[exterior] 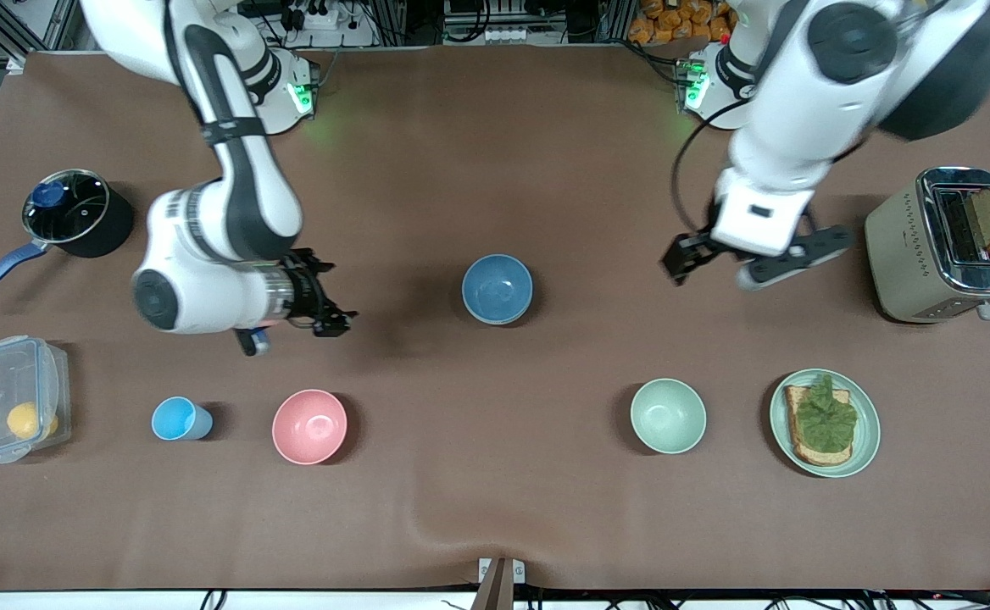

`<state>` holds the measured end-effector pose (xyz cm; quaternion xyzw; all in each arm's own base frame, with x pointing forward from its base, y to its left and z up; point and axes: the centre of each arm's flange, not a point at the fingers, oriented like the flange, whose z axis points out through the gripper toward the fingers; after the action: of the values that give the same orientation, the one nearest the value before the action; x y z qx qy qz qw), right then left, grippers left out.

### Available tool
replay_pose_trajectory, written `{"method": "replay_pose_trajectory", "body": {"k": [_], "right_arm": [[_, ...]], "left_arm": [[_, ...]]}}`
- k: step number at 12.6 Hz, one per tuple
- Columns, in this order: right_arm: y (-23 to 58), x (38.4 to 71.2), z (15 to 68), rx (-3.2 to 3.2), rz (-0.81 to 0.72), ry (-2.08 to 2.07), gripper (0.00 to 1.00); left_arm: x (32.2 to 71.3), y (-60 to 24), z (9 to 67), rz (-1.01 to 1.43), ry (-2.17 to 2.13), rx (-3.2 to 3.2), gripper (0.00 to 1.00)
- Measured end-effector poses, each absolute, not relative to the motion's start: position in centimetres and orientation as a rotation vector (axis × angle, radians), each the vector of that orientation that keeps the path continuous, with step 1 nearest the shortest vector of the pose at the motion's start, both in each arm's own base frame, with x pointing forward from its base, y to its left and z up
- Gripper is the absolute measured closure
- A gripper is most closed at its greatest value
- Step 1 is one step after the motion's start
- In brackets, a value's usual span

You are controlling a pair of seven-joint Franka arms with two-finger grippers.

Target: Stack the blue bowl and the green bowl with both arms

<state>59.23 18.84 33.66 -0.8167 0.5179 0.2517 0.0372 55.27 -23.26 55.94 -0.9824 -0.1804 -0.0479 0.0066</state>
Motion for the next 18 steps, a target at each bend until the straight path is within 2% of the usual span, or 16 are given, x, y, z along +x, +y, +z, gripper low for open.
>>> {"method": "replay_pose_trajectory", "body": {"k": [5, 8, 11, 18], "right_arm": [[11.7, 60.1, 36.4, -2.536, 0.769, 1.451, 0.00], [3.3, 60.8, 38.3, -2.550, 0.740, 1.280, 0.00], [-2.0, 60.6, 42.1, -2.755, 0.610, 1.112, 0.00], [-2.0, 58.9, 55.4, -2.909, 0.167, 0.688, 0.00]], "left_arm": [[56.8, -15.9, 60.6, -0.145, -0.514, -3.074, 0.00], [56.5, -12.0, 62.5, -0.127, -0.439, -3.110, 0.00], [56.5, -8.3, 63.6, -0.111, -0.299, -3.116, 0.00], [55.7, -6.2, 63.8, 0.013, -0.022, -3.112, 0.00]]}}
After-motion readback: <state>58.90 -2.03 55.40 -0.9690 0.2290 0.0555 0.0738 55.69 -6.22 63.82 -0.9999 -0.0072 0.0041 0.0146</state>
